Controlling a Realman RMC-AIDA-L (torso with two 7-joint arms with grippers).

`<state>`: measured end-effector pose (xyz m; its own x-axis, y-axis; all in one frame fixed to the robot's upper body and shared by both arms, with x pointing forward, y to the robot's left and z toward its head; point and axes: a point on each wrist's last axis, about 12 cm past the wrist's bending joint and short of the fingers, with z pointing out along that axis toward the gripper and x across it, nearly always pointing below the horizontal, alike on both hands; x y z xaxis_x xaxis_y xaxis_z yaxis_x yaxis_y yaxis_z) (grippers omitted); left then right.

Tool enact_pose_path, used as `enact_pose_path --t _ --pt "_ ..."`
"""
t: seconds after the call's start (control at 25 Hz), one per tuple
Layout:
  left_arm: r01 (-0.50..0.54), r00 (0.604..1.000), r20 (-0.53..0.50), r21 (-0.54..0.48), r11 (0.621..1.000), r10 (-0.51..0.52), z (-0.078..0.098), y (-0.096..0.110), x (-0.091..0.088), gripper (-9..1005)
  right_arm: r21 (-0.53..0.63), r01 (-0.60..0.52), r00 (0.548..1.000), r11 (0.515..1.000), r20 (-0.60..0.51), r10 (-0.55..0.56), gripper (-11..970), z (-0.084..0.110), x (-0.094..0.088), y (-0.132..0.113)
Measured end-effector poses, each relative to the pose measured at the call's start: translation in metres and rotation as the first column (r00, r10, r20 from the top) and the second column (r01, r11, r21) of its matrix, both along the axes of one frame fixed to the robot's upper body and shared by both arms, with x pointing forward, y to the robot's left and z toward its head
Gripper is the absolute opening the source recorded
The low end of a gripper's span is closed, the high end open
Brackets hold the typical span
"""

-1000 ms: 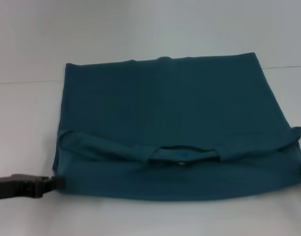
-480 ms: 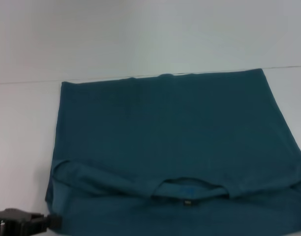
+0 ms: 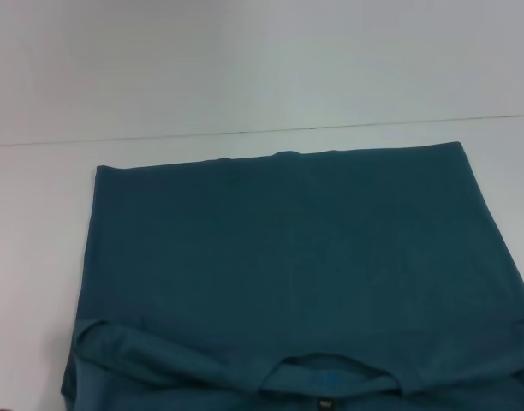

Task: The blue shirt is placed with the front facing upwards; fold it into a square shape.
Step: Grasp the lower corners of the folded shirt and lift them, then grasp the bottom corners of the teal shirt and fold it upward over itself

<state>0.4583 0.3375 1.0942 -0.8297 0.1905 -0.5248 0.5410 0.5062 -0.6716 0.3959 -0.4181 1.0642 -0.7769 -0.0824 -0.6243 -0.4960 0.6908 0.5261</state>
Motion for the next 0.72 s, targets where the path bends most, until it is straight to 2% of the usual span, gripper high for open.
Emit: enact_pose_path --t 0.24,0.4,0.56,0.72 --pt "0.025 1.0 -0.008 -0.002 1.0 -0.025 -0.001 0.0 -0.005 52 0.008 0.011 1.0 1.0 -0.002 -0.011 35 -0.002 -0.014 -0.004" --pt "0.029 1.0 -0.007 -0.001 1.0 -0.029 -0.001 0.0 -0.005 56 0.008 0.017 1.0 1.0 0.003 -0.017 35 0.0 -0.015 -0.006" --pt "0.002 1.0 0.016 -0.009 1.0 -0.002 -0.001 0.0 0.003 59 0.009 0.02 0.999 1.0 0.025 -0.021 35 0.003 -0.003 -0.005" --pt "-0.066 0.995 0.078 -0.045 0.997 0.07 0.007 0.004 0.022 63 0.023 0.044 0.995 0.999 0.086 -0.046 35 0.013 0.019 -0.004"
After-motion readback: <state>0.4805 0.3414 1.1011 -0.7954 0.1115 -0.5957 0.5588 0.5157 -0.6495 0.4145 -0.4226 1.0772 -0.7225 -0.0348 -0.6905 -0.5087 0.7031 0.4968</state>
